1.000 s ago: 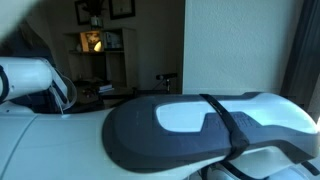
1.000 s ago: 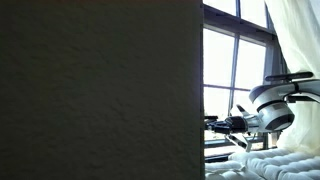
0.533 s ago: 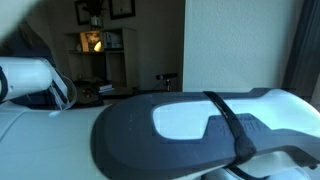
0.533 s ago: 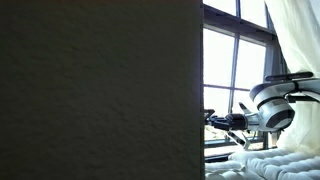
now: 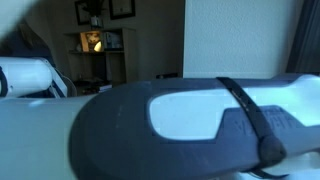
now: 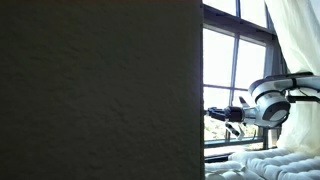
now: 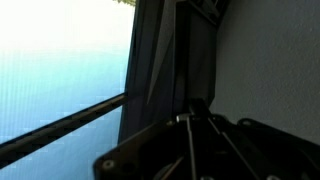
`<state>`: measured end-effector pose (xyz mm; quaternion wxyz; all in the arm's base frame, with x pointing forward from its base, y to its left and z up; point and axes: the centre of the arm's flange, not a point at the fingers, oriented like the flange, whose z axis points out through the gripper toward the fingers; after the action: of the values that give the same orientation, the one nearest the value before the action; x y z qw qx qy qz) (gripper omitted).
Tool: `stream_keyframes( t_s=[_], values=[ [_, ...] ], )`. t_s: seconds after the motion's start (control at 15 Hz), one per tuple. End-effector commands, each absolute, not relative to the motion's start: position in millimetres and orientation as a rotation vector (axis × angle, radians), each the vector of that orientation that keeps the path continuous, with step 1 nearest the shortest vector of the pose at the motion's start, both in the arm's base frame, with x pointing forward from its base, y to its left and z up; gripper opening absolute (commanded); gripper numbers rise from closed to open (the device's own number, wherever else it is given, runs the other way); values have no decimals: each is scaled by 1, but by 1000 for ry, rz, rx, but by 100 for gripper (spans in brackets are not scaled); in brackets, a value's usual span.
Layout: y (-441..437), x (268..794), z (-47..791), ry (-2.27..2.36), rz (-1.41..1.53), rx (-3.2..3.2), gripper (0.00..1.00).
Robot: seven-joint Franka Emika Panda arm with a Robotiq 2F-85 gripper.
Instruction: Open the slot in the window screen
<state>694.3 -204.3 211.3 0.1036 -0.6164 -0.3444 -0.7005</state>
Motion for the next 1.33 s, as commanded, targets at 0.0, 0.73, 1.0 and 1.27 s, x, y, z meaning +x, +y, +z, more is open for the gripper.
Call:
stream_keyframes(
  t_s=[0.0,0.73,1.0,1.27],
  values=[
    [-195,690,210,-1003,-2157,-1782,0],
    [-219,702,230,-999,-2120,-1817,1],
    [-219,702,230,-999,-2120,-1817,1],
    [-219,702,230,-999,-2120,-1817,1]
  ],
)
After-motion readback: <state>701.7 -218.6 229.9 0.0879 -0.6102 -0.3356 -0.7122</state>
